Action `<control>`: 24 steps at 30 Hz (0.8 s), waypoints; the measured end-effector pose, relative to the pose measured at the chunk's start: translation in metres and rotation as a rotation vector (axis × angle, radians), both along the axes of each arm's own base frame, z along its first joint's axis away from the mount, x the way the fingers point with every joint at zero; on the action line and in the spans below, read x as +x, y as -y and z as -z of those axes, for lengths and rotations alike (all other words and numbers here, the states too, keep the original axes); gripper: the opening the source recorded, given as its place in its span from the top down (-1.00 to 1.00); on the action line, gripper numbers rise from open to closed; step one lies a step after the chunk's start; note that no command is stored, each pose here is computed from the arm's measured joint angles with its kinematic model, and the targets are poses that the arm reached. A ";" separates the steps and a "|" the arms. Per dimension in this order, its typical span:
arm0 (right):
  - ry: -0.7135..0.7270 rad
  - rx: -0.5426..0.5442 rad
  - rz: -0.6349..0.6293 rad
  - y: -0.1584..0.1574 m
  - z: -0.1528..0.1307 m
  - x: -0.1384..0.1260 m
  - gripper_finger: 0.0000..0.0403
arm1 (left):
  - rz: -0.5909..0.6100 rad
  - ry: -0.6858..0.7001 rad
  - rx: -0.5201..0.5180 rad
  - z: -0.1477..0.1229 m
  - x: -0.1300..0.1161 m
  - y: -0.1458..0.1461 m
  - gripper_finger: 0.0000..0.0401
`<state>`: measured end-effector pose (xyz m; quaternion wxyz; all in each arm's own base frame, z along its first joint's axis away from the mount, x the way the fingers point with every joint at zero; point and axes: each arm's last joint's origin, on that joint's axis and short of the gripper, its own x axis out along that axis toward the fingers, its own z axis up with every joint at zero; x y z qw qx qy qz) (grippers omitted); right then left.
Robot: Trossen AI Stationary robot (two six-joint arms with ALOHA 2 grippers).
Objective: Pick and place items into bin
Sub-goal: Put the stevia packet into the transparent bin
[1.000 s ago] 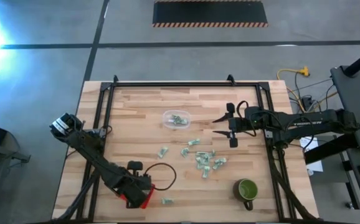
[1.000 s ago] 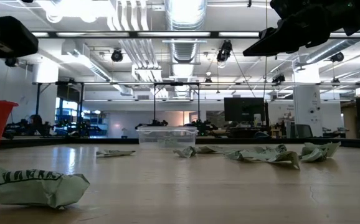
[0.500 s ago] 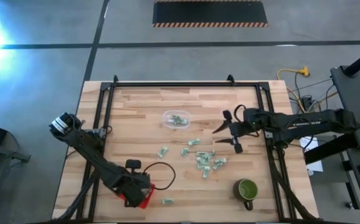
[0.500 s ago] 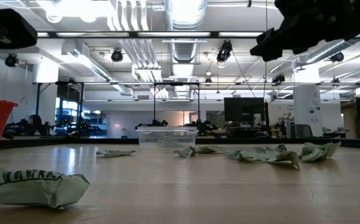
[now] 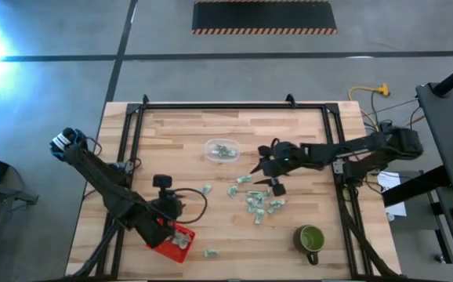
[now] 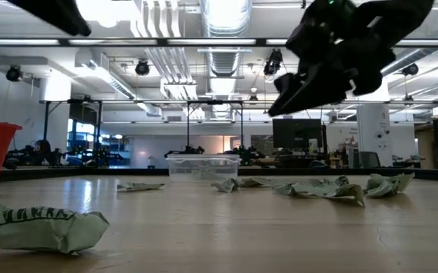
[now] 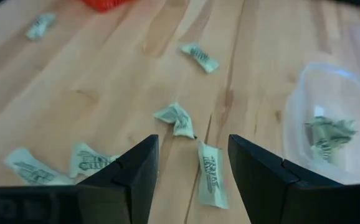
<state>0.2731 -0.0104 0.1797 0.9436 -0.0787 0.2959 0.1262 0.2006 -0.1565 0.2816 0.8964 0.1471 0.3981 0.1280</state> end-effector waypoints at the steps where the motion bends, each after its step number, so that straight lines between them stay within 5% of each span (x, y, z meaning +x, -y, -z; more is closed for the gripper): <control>1: -0.013 -0.001 -0.001 0.000 0.003 0.005 0.09 | 0.001 0.021 0.040 -0.002 -0.001 -0.002 0.47; 12: -0.140 -0.013 0.013 0.009 0.040 0.047 0.09 | -0.044 0.133 0.245 -0.004 -0.001 -0.007 0.47; 24: -0.254 0.009 0.049 0.019 0.057 0.058 0.09 | -0.049 0.143 0.248 -0.002 -0.003 -0.009 0.47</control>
